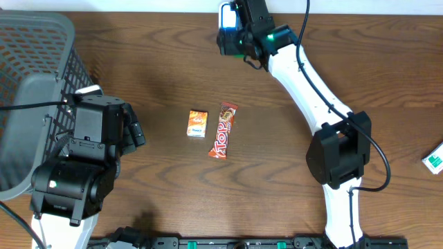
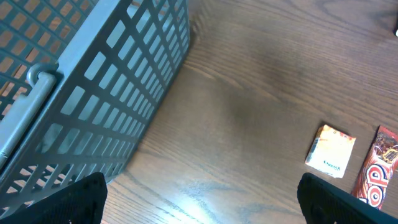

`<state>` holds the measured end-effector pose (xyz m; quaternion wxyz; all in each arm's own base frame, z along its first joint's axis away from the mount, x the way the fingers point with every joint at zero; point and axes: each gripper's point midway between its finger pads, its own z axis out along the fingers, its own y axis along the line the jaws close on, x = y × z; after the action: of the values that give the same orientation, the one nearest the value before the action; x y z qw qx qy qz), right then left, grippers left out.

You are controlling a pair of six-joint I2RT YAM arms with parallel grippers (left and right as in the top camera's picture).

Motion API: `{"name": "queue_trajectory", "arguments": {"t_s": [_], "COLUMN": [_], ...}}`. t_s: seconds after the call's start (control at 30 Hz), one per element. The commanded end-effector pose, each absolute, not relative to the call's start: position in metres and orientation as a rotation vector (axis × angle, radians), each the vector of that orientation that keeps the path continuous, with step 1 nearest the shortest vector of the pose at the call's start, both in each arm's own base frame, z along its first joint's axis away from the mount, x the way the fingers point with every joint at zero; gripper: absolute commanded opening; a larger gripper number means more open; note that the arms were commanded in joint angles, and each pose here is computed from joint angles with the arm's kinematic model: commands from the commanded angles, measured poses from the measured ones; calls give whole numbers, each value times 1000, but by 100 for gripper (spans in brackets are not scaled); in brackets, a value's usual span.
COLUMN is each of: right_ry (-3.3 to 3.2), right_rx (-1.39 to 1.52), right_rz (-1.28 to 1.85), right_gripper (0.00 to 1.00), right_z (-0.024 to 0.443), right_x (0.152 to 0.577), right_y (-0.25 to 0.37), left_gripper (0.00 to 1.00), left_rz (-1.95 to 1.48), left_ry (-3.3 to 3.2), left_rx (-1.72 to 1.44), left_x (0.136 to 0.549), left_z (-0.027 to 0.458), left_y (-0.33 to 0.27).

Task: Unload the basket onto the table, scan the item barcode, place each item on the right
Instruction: 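Carry bottle with right gripper to the white scanner, then move right gripper to table right edge and set bottle down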

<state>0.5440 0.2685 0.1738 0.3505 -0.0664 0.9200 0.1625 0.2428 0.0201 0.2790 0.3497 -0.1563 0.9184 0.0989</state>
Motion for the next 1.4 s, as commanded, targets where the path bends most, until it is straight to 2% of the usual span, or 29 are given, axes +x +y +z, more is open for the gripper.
{"name": "queue_trajectory", "arguments": {"t_s": [0.0, 0.2, 0.53, 1.07, 1.2, 1.37], "right_ry": [2306, 2150, 1949, 1951, 2009, 2049], "right_rx": [-125, -80, -48, -132, -145, -111], "right_rz": [250, 223, 127, -10, -41, -122], "right_gripper": [39, 47, 51, 51, 46, 43], "right_z": [167, 157, 134, 140, 166, 233], "right_x": [565, 603, 646, 646, 631, 598], "right_y": [248, 252, 249, 238, 227, 191], "left_gripper": [98, 98, 98, 98, 98, 98], "left_rz": [252, 252, 253, 252, 253, 252], "left_ry": [2370, 2370, 2371, 2371, 2371, 2370], "left_rx": [-418, -419, -418, -418, -419, -418], "left_x": [243, 243, 243, 243, 243, 243], "left_z": [282, 282, 282, 282, 282, 282], "left_y": [20, 20, 20, 20, 20, 20]}}
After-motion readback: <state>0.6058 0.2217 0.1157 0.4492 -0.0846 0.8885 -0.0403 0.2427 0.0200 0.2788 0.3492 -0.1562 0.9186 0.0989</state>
